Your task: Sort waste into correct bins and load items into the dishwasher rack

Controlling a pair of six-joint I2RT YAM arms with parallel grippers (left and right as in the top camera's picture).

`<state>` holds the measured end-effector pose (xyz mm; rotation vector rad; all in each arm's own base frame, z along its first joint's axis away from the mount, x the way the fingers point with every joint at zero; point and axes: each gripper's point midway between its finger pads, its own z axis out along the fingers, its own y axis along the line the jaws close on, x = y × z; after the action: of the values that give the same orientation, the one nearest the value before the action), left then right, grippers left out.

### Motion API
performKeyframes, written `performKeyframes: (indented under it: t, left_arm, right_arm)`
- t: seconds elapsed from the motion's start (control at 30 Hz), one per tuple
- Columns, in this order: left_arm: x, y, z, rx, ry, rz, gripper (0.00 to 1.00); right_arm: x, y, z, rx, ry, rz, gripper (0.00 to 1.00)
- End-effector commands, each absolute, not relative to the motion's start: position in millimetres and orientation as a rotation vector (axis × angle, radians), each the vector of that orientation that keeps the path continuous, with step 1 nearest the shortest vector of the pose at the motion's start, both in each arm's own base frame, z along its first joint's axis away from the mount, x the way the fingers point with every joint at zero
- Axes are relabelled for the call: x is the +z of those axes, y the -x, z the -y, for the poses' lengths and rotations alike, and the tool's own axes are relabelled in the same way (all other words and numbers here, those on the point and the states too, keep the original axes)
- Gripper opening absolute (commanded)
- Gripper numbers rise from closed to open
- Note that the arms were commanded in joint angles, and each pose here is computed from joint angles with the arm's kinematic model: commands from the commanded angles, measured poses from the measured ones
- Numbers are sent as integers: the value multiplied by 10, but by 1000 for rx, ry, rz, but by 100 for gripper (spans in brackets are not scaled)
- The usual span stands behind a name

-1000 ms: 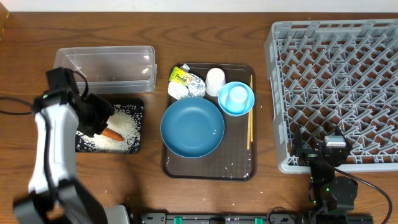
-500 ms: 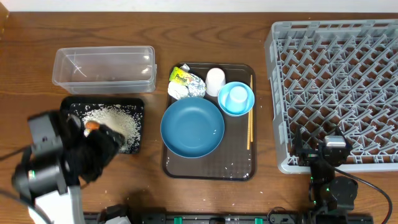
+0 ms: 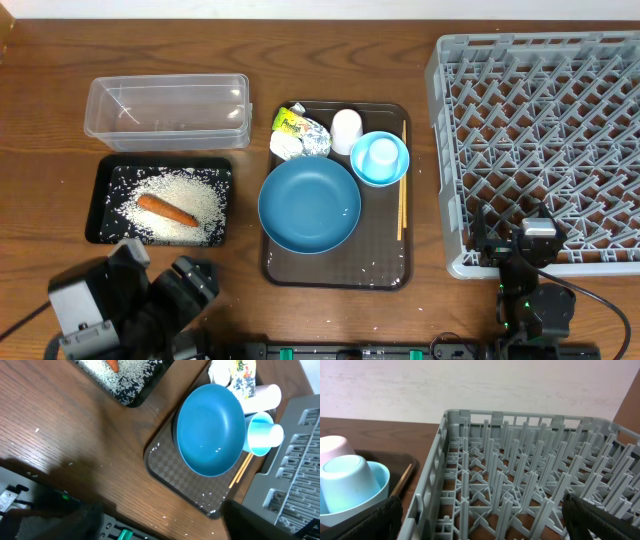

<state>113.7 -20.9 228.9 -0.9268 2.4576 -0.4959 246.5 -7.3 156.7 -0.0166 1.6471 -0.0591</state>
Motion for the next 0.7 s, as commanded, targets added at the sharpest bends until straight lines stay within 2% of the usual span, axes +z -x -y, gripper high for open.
performKeyframes:
  t: [0.0, 0.13, 0.67]
  left_arm:
    - [2258, -1099, 245, -531, 989, -2445, 88]
    - [2257, -1098, 245, -531, 989, -2446, 92]
    - [2258, -1099, 244, -530, 988, -2446, 94]
  right_arm:
    - [1560, -2463, 45, -63, 34, -1648, 99]
    - [1560, -2463, 45, -63, 34, -1648, 99]
    - [1560, -2463, 45, -63, 34, -1648, 99]
